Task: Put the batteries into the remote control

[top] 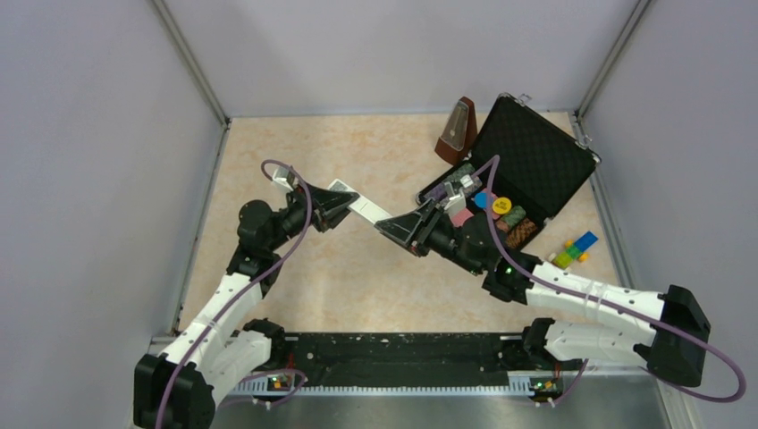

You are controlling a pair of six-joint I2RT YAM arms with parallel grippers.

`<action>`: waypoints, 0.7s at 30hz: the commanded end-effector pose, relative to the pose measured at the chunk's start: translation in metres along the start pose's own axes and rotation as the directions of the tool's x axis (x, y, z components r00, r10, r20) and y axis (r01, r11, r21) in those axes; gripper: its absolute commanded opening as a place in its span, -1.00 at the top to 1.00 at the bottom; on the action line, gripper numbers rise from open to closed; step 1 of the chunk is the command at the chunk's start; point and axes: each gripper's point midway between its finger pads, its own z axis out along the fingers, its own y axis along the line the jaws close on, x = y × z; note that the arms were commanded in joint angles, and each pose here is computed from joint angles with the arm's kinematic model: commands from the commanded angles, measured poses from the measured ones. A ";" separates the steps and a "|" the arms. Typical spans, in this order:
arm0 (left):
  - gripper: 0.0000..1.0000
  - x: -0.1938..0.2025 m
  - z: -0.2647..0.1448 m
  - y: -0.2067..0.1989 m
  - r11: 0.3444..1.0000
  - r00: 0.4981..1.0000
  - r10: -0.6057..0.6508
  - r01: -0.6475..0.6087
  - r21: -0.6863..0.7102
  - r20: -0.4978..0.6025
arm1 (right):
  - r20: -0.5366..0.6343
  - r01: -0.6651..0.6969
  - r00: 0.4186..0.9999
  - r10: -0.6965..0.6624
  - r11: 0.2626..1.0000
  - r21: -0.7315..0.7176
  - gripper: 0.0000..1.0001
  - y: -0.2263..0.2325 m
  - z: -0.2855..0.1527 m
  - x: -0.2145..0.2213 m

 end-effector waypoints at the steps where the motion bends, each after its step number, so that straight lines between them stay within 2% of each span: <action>1: 1.00 -0.008 0.001 -0.020 0.996 0.998 0.049 -0.052 0.071 0.043 | 0.005 0.015 1.000 -0.015 1.000 -0.021 0.23 0.003 -0.006 -0.003; 4: 1.00 -0.007 0.001 -0.020 0.996 0.998 0.055 -0.058 0.070 0.037 | 0.010 -0.001 1.000 0.001 1.000 -0.019 0.16 0.002 -0.006 -0.003; 9: 1.00 -0.004 0.001 -0.016 0.996 0.998 0.058 -0.059 0.060 0.019 | 0.020 -0.007 1.000 0.008 0.999 -0.050 -0.35 0.016 0.000 -0.007; 11: 1.00 -0.003 0.000 -0.015 0.997 0.998 0.056 -0.057 0.058 0.018 | 0.027 -0.001 1.000 0.003 0.998 -0.058 -0.48 0.022 0.004 -0.009; 17: 1.00 -0.001 -0.004 -0.012 0.997 0.998 0.055 -0.056 0.049 0.019 | 0.046 0.002 0.999 0.001 0.997 -0.075 -0.55 0.036 0.017 -0.016; 21: 1.00 0.001 -0.006 -0.012 0.997 0.999 0.051 -0.052 0.051 0.016 | 0.074 -0.048 0.996 0.051 0.998 -0.051 -0.54 0.029 0.025 -0.022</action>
